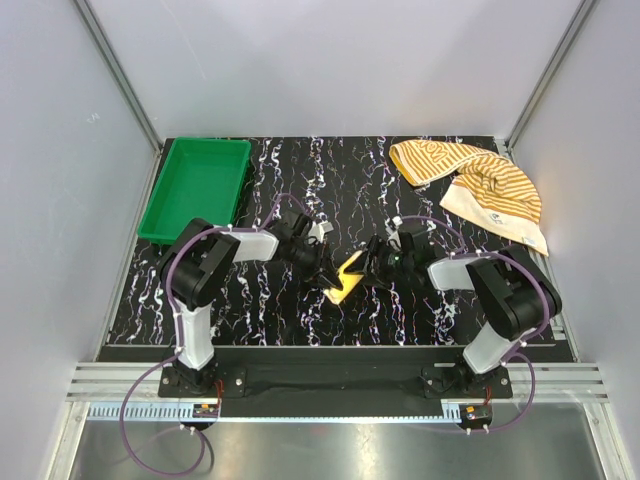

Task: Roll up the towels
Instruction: Place the rolled towel into the container

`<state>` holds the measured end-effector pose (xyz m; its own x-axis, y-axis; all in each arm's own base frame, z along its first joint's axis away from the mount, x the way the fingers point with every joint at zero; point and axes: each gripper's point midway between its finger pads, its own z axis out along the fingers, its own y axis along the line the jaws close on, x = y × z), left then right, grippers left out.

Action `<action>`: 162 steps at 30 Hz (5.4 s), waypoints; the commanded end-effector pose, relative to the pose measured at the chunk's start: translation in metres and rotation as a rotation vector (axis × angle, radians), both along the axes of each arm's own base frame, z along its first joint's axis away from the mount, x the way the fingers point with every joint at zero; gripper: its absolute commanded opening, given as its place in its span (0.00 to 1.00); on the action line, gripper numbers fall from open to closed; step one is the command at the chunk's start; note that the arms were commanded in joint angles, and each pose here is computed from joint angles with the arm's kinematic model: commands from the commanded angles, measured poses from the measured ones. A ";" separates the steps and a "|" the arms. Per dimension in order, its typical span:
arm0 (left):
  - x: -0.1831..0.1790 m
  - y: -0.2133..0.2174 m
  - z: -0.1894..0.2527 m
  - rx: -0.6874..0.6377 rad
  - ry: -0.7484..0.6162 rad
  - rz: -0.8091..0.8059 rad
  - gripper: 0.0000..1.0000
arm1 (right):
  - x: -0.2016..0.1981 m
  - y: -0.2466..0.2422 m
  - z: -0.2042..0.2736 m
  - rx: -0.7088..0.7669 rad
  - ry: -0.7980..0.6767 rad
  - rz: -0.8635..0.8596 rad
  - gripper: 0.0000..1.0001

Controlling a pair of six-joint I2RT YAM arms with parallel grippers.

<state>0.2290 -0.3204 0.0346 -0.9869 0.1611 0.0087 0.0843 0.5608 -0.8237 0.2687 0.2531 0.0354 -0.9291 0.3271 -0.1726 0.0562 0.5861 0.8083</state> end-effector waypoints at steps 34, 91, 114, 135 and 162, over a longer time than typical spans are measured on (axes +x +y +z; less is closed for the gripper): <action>0.027 0.040 0.038 0.069 -0.303 0.129 0.72 | 0.001 0.024 0.077 0.018 -0.223 0.120 0.00; 0.071 0.044 0.139 -0.079 -0.533 0.237 0.00 | -0.018 -0.035 0.175 -0.207 -0.363 -0.036 0.57; 0.352 0.294 0.234 -0.427 -0.810 1.298 0.00 | -0.015 -0.032 0.132 -0.271 -0.274 0.012 0.57; 0.416 0.379 0.104 -0.197 -0.664 1.776 0.00 | 0.010 -0.012 0.088 -0.326 -0.201 0.111 0.52; 0.476 0.358 0.023 -0.275 -0.442 1.774 0.74 | 0.022 -0.013 0.065 -0.363 -0.155 0.136 0.49</action>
